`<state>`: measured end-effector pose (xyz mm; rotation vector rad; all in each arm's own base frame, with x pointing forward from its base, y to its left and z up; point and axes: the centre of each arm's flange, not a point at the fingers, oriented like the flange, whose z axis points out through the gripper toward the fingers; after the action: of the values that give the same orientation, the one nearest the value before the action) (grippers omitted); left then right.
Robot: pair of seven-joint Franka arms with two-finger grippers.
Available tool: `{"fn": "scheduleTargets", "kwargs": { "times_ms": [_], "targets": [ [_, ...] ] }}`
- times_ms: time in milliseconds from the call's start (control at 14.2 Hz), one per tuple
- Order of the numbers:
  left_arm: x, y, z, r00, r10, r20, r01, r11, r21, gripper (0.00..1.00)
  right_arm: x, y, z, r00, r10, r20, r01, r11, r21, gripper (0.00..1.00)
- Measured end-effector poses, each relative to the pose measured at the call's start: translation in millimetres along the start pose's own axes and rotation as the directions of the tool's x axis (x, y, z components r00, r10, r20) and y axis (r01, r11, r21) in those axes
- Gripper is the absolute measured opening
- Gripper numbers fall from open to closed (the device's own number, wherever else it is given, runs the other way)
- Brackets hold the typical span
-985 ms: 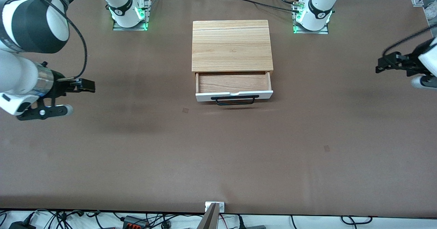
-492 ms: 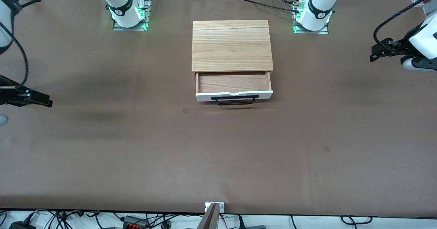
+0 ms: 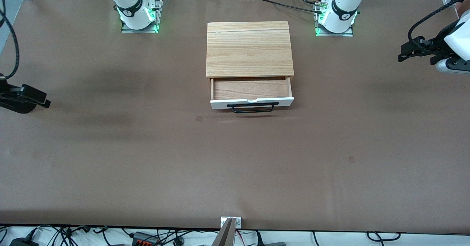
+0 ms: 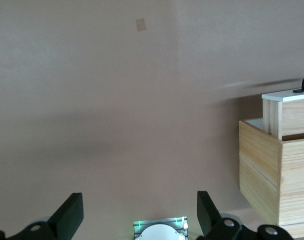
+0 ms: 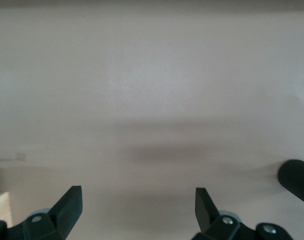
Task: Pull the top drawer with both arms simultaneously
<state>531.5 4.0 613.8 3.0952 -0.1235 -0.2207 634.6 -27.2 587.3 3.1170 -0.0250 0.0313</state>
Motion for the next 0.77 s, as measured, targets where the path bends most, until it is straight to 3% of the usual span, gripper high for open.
{"fn": "scheduleTargets", "kwargs": {
  "times_ms": [281,563,774],
  "targets": [
    [1.0,-4.9,0.2,1.0,-0.01,-0.005,0.01,1.0,-0.01,1.0,-21.4,-9.4,10.3,1.0,0.002,0.016,-0.002,1.0,-0.004,1.0],
    [1.0,-6.9,0.3,1.0,-0.013,-0.005,0.013,1.0,-0.012,1.0,-66.4,-6.1,18.7,1.0,0.006,-0.024,-0.006,1.0,-0.001,1.0],
    [1.4,-7.0,0.7,1.0,-0.013,-0.004,0.013,1.0,-0.012,1.0,-93.2,-7.4,19.9,1.0,0.003,-0.026,-0.003,1.0,0.002,1.0]
  ]
}}
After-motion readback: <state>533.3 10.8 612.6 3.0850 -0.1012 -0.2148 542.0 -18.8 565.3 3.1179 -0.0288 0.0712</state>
